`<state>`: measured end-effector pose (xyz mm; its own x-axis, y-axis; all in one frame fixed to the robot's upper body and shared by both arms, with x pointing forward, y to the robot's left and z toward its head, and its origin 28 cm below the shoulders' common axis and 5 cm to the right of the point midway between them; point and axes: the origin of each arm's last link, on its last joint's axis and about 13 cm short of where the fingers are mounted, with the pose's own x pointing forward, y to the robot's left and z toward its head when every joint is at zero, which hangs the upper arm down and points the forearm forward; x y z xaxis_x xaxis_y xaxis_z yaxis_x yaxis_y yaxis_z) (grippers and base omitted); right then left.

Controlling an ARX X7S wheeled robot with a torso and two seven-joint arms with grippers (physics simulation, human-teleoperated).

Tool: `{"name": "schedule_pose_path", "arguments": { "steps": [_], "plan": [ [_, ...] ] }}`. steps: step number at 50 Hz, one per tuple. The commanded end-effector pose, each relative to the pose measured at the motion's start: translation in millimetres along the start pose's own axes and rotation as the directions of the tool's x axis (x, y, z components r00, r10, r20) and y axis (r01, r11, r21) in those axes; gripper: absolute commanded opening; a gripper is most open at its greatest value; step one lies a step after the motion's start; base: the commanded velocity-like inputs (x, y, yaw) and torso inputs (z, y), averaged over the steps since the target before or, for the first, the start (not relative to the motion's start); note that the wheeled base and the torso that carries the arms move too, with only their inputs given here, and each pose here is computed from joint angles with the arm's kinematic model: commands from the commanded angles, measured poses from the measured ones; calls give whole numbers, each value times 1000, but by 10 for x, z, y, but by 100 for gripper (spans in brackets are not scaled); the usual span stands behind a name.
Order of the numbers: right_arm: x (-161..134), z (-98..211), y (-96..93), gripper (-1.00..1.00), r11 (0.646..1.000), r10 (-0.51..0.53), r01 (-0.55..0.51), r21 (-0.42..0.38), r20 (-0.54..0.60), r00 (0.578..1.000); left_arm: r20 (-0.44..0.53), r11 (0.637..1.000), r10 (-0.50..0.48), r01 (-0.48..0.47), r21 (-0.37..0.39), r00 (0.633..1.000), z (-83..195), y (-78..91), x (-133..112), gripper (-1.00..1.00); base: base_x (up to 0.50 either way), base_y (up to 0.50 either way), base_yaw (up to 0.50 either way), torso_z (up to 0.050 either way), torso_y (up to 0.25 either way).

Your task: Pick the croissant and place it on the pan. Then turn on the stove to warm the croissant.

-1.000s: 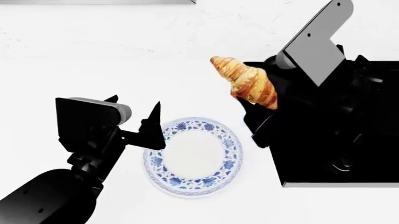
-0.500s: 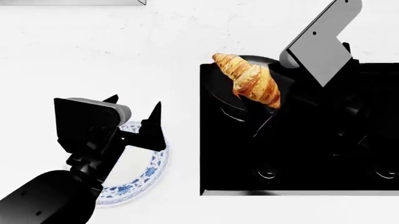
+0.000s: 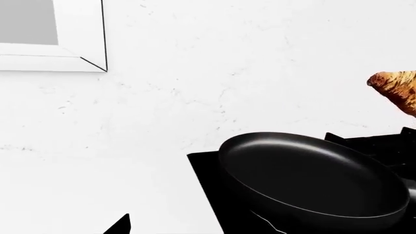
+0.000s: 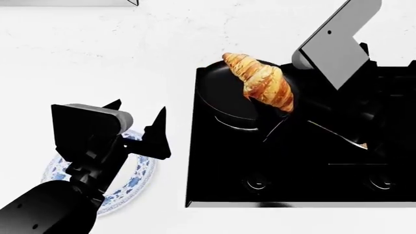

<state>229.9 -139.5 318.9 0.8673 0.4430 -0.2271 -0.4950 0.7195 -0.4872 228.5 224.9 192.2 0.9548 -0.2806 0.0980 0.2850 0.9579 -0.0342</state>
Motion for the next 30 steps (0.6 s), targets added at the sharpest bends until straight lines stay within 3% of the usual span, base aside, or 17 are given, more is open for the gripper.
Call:
{"name": "schedule_pose_path", "arguments": {
  "steps": [1,5,12,23,30],
  "plan": [
    [27,3,13,-100,999,-25,25,-42,-17,1000,-2,1000,4,-4,-4,1000,-14,14,6,100,0,0,0,0,0],
    [29,18,-12,-100,999,-37,37,-10,-6,999,-2,1000,1,-1,-4,1000,-14,12,9,100,0,0,0,0,0],
    [24,28,-6,-100,1000,-28,28,-3,8,1000,-2,1000,1,-1,-2,1000,-13,16,16,100,450,0,0,0,0],
    [31,30,-28,-100,999,-34,34,-4,-8,999,-2,1000,1,-1,-5,1000,-8,19,16,100,0,0,0,0,1],
    [91,115,-217,-100,999,-2,-1,-37,-85,996,-2,1000,1,-1,-7,1000,-13,22,12,100,0,0,0,0,0]
  ]
}}
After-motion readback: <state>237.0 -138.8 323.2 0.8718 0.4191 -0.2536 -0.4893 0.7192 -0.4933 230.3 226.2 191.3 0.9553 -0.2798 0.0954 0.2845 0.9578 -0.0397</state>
